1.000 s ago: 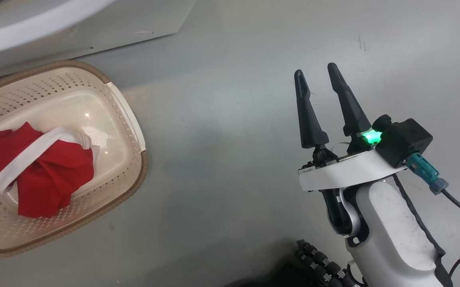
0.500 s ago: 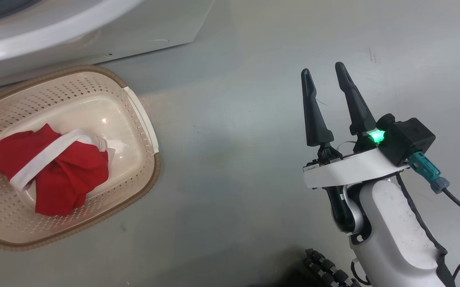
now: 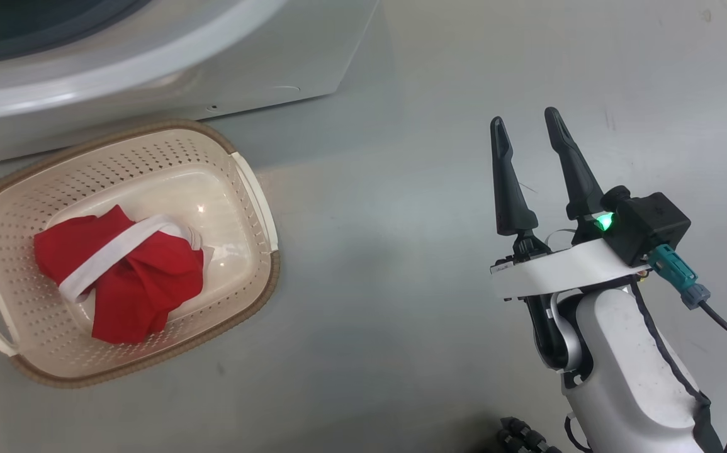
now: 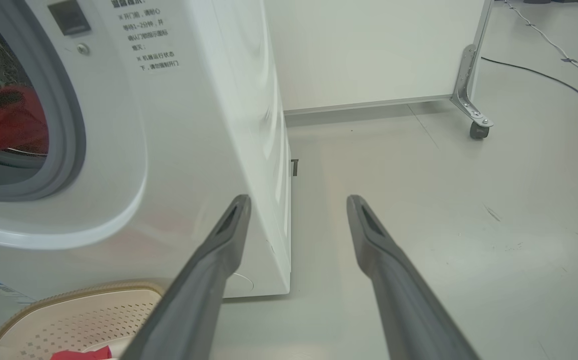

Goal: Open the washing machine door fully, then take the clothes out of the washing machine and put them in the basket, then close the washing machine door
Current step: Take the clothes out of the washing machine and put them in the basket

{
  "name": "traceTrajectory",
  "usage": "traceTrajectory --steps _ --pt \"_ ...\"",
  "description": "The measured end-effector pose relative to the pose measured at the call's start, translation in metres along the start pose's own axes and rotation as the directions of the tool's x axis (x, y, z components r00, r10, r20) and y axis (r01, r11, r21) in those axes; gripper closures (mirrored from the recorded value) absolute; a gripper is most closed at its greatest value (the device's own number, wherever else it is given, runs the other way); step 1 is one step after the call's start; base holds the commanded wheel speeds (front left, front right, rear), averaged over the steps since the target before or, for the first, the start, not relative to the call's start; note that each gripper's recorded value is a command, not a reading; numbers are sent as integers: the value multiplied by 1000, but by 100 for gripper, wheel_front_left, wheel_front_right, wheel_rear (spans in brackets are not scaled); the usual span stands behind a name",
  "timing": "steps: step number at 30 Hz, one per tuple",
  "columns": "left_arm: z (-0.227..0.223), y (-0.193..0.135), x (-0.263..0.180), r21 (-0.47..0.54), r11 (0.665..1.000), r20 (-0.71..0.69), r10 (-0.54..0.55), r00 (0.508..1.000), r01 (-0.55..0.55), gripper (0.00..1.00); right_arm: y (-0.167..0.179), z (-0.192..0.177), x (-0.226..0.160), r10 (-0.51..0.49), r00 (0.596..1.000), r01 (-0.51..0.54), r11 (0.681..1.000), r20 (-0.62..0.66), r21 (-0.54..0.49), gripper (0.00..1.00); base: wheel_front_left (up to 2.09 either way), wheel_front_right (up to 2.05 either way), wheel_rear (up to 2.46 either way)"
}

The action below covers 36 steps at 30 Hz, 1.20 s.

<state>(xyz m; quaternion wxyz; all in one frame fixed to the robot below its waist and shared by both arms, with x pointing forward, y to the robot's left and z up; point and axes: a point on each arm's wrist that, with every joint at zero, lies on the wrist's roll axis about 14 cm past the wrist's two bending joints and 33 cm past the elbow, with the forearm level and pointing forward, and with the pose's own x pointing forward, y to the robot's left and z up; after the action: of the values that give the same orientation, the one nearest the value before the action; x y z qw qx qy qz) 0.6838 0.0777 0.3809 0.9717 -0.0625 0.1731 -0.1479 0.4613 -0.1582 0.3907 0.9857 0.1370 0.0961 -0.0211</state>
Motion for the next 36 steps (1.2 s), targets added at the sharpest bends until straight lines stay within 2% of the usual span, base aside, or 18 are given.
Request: traceTrajectory --steps 9,16,25,36 --pt "25 -17 -30 -4 1000 151 -22 988 23 100 6 8 -11 13 1000 -13 1000 16 -19 0 0 0 0" --pt "50 -28 -64 -11 999 284 -28 958 32 100 12 16 -26 23 999 -23 999 29 -23 0 0 0 0" --pt "66 -38 -107 -25 999 359 -12 933 22 100 17 25 -48 33 998 -32 999 44 -26 0 0 0 0" --pt "121 -48 -167 12 1000 506 -12 863 7 100 26 37 -76 64 995 -61 997 76 -39 0 0 0 0"
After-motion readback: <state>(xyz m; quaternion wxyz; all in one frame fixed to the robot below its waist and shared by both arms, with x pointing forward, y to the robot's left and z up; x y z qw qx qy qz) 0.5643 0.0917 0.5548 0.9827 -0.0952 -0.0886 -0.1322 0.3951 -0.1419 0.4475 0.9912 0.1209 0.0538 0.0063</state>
